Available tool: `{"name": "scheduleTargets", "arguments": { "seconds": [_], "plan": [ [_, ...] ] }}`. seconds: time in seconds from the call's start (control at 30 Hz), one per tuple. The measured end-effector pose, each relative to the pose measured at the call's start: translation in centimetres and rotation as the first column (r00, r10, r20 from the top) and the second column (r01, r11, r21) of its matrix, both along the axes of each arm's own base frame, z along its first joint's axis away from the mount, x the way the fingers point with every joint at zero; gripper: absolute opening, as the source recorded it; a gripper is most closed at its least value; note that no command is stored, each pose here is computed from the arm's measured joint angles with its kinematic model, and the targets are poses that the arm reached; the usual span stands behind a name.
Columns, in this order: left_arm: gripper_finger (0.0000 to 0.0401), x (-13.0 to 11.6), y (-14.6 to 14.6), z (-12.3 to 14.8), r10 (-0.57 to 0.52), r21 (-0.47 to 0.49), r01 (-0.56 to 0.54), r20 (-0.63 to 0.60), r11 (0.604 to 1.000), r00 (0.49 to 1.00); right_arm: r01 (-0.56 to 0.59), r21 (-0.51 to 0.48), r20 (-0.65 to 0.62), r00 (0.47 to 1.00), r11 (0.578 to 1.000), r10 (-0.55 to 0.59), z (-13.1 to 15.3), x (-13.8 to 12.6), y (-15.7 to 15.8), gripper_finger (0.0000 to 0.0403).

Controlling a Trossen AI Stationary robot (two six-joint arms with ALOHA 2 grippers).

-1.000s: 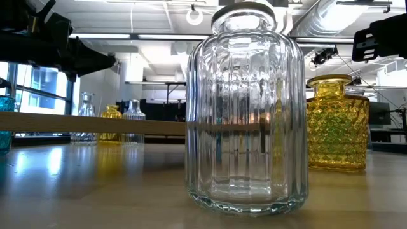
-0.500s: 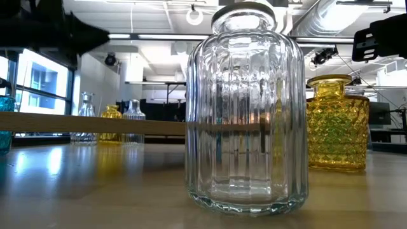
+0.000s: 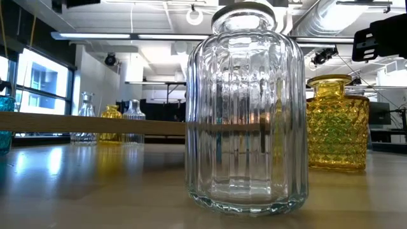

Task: Sort vases onto shelf
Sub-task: Put the transparent vase on the shelf

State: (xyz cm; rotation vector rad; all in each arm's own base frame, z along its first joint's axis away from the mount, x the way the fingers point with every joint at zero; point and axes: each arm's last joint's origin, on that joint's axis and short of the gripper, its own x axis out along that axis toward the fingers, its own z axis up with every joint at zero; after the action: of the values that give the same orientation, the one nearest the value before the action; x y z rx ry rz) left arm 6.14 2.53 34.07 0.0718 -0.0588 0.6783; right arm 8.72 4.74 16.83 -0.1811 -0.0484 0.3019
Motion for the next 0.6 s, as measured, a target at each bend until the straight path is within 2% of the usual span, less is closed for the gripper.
{"name": "scheduleTargets", "arguments": {
  "seconds": [0.13, 0.27, 0.6],
  "plan": [
    [0.0102, 0.9, 0.3, 2.9, 0.038, 0.029, -0.036, -0.086, 0.999, 0.996, 0.0, 0.0, -0.001, 1.0, 1.0, 0.0, 0.0, 0.0, 0.0, 0.0],
    [0.0102, 2.2, 0.5, 4.7, 0.04, 0.013, -0.038, -0.198, 0.999, 0.979, 0.0, 0.0, 0.0, 1.0, 1.0, 0.0, 0.0, 0.0, 0.0, 0.0],
    [0.0102, 6.7, 1.3, 5.0, 0.008, -0.02, -0.017, -0.379, 1.0, 0.926, 0.0, 0.0, -0.001, 1.0, 1.0, 0.0, 0.0, 0.0, 0.0, 0.0]
  ]
}}
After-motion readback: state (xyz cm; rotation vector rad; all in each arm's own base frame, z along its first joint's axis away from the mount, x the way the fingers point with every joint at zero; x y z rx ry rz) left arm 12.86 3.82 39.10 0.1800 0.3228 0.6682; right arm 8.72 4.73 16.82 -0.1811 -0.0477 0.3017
